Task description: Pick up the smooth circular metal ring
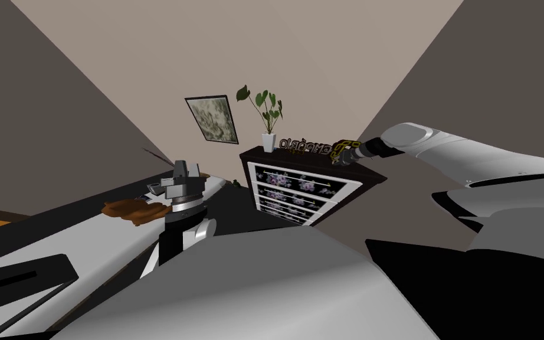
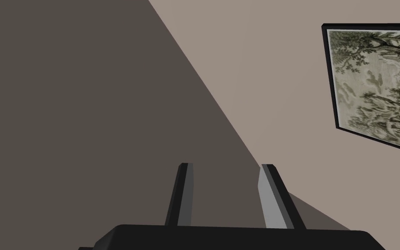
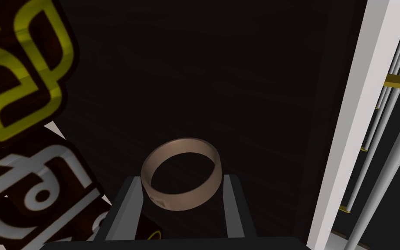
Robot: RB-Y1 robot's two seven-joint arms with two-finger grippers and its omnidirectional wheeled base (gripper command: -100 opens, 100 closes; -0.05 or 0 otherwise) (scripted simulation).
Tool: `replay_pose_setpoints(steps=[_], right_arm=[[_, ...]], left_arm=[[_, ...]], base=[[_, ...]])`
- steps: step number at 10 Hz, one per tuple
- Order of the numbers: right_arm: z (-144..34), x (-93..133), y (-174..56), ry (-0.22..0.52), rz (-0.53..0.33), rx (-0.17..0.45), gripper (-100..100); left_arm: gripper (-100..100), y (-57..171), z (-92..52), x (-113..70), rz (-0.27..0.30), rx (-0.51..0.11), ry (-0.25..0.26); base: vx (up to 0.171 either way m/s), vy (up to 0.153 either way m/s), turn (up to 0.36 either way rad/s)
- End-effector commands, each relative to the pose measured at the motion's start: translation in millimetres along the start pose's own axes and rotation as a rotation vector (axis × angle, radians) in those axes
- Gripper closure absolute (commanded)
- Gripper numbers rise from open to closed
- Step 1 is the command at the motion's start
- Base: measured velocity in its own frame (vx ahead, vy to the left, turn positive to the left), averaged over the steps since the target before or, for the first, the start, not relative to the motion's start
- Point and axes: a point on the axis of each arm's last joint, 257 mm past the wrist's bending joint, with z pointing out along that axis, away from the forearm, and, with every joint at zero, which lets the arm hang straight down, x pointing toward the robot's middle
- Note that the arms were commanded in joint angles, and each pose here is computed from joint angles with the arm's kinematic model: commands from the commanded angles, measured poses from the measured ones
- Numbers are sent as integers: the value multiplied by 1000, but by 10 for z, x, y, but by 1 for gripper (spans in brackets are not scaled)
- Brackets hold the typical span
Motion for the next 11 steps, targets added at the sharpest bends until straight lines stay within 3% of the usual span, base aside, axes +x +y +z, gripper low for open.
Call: replay_pose_setpoints(steps=[1, 11], right_arm=[[-62, 126, 6, 5, -1, -11, 100], [-416, 833, 29, 29, 11, -13, 100]], left_arm=[[0, 0, 0, 0, 0, 0, 0], [0, 0, 0, 0, 0, 0, 0]], base=[[44, 68, 45], [28, 51, 29]])
